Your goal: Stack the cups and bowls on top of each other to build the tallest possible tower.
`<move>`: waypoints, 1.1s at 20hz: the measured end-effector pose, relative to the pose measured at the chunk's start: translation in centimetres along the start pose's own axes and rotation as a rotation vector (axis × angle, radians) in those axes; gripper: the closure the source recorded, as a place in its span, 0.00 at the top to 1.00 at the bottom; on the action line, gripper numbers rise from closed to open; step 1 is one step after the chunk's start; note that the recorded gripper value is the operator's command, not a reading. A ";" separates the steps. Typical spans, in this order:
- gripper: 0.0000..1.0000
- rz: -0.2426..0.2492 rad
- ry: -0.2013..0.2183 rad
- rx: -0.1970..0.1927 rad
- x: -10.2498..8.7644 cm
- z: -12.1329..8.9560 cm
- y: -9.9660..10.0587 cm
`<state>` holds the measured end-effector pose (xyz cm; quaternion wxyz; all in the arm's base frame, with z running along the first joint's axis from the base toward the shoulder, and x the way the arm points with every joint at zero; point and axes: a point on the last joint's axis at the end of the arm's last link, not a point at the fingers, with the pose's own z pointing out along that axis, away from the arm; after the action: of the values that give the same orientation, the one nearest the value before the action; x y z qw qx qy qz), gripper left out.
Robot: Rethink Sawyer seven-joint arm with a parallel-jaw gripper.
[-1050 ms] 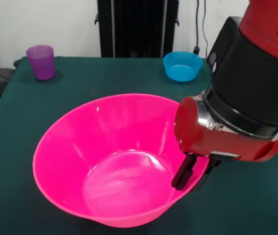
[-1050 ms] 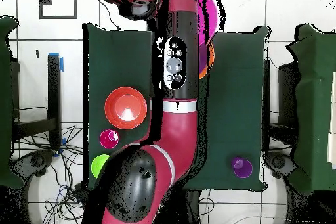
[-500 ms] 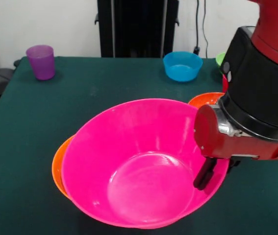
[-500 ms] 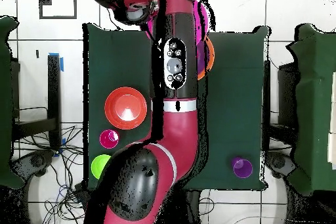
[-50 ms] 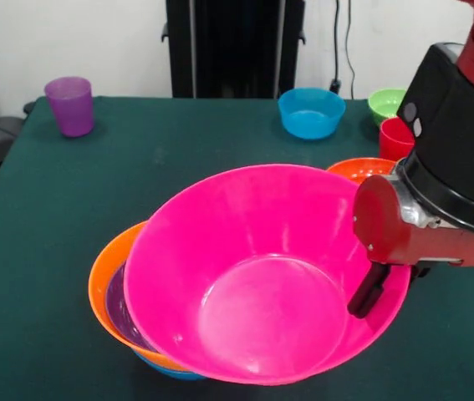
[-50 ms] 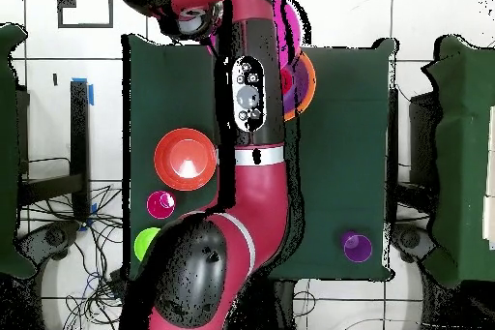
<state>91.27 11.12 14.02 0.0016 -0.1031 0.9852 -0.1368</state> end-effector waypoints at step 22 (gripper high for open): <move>0.00 -0.069 0.024 0.161 3.2 -3.4 -5.3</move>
<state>89.11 6.41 18.77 -0.0064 -0.1352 0.9668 -0.2169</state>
